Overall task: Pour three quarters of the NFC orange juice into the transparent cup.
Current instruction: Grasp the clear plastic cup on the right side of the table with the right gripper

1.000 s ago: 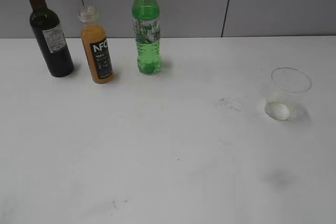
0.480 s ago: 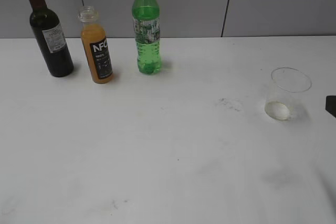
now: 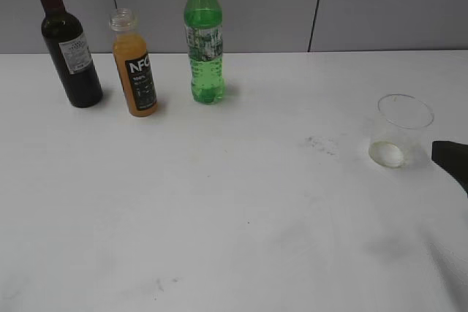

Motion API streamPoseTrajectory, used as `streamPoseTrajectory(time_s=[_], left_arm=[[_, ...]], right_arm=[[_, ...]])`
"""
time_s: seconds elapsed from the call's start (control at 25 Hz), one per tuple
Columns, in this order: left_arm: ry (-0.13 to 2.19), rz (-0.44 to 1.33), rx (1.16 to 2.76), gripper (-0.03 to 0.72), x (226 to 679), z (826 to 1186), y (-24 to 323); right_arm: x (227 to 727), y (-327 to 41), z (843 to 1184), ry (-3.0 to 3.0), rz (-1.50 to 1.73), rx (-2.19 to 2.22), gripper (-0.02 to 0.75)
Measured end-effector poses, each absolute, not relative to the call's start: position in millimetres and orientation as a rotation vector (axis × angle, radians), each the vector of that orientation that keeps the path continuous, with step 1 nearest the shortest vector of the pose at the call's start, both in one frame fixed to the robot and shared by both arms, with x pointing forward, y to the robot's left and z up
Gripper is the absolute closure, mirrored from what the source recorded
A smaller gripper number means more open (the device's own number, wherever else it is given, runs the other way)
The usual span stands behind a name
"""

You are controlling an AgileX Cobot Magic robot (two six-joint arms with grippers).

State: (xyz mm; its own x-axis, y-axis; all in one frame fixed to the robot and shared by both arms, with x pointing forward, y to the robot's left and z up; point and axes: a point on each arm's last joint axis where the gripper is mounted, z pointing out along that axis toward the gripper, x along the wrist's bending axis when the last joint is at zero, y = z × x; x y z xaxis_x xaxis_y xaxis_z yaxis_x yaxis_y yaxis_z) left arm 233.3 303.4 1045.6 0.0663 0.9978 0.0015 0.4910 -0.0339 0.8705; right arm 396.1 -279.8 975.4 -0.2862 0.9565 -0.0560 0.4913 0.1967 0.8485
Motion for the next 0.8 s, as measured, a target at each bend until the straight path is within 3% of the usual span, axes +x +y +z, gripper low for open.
streamPoseTrajectory(time_s=[0.24, 0.8], left_arm=[[1.515, 0.886, 1.621, 0.459, 233, 1046, 303], [1.515, 0.886, 1.621, 0.459, 233, 1046, 303]], right_arm=[[401, -277, 965, 1.949, 0.982, 1.346, 0.147], [408, -280, 978, 1.921, 0.945, 1.258, 0.147]])
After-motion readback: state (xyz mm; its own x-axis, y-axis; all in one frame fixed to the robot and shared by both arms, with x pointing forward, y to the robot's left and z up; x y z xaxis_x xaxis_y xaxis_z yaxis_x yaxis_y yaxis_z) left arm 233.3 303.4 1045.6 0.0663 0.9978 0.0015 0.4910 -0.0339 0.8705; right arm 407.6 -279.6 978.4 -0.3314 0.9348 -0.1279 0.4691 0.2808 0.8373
